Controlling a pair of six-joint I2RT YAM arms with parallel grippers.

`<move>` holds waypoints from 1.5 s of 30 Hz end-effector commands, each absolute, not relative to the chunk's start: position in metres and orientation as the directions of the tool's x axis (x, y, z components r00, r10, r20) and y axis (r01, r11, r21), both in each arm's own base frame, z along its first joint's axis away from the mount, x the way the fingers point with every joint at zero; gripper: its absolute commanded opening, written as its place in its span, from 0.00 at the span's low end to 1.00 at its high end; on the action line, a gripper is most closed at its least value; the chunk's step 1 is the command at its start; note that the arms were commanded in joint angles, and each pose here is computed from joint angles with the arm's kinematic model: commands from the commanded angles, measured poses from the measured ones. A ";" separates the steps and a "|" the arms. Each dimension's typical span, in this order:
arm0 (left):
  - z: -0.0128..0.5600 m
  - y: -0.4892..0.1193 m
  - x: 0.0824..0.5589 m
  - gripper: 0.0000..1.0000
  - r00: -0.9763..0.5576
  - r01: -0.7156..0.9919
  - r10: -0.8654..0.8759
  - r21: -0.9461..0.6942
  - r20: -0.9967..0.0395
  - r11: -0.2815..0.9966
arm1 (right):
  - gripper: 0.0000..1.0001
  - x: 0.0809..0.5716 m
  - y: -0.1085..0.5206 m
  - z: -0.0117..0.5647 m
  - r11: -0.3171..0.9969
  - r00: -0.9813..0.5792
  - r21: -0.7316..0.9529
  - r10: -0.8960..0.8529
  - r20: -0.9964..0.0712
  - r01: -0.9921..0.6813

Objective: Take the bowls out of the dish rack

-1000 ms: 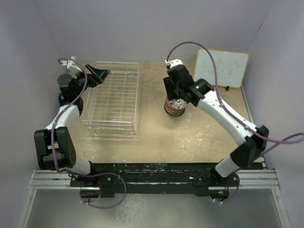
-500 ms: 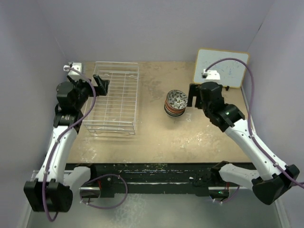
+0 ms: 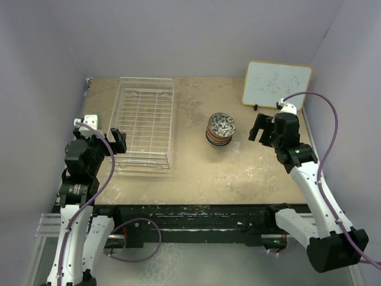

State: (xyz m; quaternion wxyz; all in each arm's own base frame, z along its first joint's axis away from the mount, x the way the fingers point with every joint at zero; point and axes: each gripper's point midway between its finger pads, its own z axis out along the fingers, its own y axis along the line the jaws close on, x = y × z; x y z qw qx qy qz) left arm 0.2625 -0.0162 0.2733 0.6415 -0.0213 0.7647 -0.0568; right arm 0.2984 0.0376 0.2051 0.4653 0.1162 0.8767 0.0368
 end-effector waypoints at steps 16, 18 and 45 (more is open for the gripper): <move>0.259 -0.013 0.258 0.99 -0.234 0.017 -0.105 -0.112 -0.966 0.994 | 0.92 0.295 0.052 0.277 0.951 -0.301 0.307 0.301 -0.905 0.027; 0.259 -0.012 0.257 0.99 -0.235 0.014 -0.104 -0.111 -0.966 0.994 | 0.92 0.294 0.050 0.280 0.952 -0.289 0.305 0.301 -0.909 0.031; 0.257 -0.011 0.257 0.99 -0.241 0.010 -0.099 -0.105 -0.965 0.994 | 0.90 0.289 0.047 0.286 0.952 -0.254 0.304 0.302 -0.919 0.032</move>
